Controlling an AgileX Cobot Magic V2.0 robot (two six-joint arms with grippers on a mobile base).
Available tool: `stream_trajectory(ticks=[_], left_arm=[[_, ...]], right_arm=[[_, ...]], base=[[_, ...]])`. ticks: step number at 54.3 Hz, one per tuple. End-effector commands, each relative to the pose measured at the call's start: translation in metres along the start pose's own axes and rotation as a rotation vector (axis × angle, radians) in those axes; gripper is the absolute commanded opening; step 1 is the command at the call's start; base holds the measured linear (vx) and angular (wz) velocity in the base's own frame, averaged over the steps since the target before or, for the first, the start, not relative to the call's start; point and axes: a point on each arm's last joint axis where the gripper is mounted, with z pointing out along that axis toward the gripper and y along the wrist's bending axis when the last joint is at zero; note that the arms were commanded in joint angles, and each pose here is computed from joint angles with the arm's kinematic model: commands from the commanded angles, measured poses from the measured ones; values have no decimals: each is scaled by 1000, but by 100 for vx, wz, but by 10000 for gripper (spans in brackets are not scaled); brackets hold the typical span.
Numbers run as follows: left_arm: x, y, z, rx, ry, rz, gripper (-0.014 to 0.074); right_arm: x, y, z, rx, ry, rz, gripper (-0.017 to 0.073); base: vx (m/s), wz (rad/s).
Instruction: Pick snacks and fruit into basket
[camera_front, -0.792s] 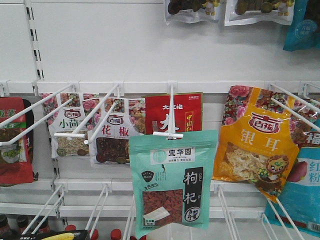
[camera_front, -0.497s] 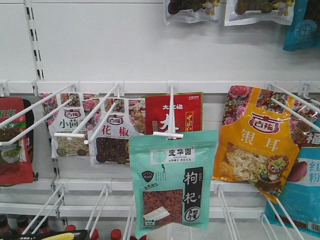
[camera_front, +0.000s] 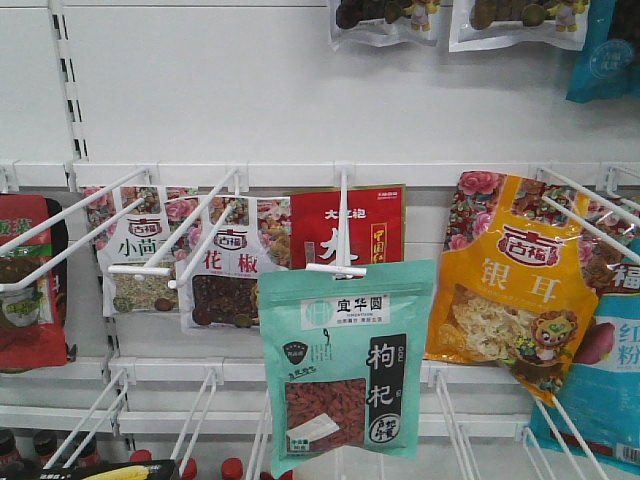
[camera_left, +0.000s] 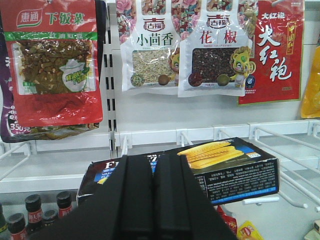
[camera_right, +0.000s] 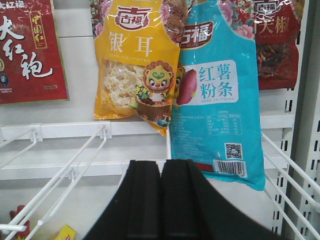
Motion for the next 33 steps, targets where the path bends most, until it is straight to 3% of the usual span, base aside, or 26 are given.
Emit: stream_trajectory(ticks=[1,10,15,21,33], left_arm=[[-8,1,0,-7,-99,-17,1],[-34,1,-4,-3,-337,-78,1],[-55,0,-8,8,-449,-52,1],[-79,-4,-9,30,-478,-8,1],[-115,-9,6,86,-461,-67,1]], right_arm=[[-5,0,1,-4,-70,-12,-8],[-5,0,1,-4,-70,-12,-8],[-5,0,1,-4,-70,-12,-8],[-5,0,1,-4,-70,-12,-8],[-5,0,1,-4,-70,-12,-8]], base=[[0,0],[0,0],[0,0],[0,0],[0,0]])
